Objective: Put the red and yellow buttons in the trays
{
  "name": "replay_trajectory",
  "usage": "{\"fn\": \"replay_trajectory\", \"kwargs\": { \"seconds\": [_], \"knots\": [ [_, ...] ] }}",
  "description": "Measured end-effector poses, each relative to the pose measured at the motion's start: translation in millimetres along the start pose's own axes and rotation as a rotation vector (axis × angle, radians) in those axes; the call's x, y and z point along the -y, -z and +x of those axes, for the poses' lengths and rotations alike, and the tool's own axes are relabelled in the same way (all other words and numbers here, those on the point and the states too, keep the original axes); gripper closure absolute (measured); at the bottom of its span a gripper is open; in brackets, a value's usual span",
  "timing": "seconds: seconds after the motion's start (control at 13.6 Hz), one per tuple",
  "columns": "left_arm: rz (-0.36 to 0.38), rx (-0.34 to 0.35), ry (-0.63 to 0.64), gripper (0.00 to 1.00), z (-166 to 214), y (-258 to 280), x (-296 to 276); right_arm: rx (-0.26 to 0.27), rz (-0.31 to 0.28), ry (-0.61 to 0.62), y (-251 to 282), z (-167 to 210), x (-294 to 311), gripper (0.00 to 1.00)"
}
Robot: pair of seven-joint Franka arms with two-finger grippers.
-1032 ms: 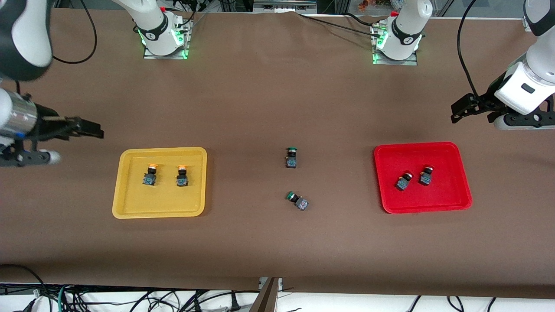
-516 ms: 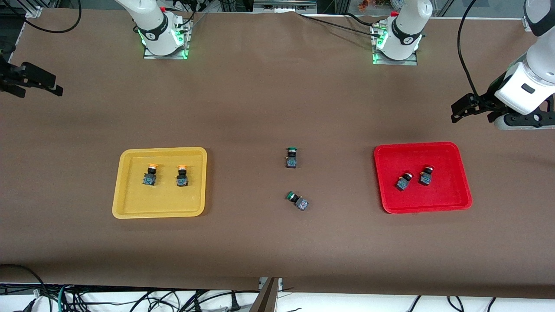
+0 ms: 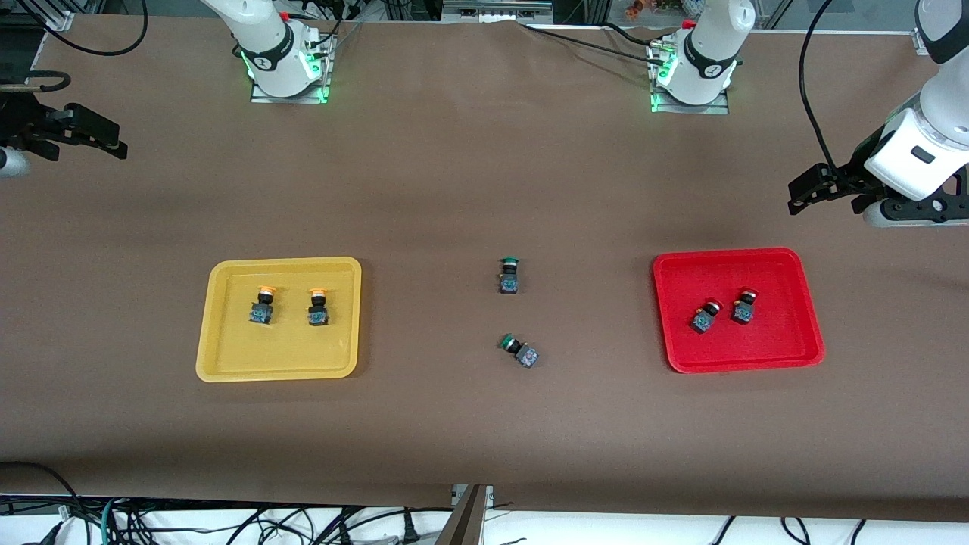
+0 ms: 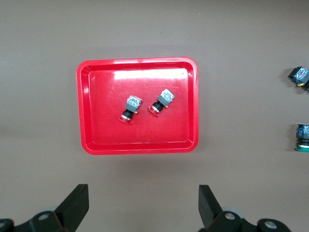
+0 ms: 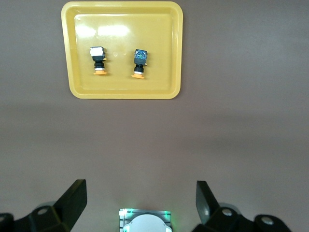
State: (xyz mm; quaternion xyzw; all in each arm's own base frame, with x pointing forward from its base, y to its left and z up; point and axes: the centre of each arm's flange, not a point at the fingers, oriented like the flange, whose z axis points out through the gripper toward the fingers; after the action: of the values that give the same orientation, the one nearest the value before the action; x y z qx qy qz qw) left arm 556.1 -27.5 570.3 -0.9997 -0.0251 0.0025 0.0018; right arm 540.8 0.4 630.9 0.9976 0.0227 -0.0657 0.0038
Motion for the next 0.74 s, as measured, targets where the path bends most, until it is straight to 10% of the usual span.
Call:
{"fn": "replay_trajectory", "kwargs": {
  "seconds": [0.74],
  "knots": [
    [0.005, 0.003, 0.003, 0.0, 1.1, -2.0, 2.4, 0.015, -0.006, -0.002, -6.4, 4.5, -1.2, 0.0]
  ]
}}
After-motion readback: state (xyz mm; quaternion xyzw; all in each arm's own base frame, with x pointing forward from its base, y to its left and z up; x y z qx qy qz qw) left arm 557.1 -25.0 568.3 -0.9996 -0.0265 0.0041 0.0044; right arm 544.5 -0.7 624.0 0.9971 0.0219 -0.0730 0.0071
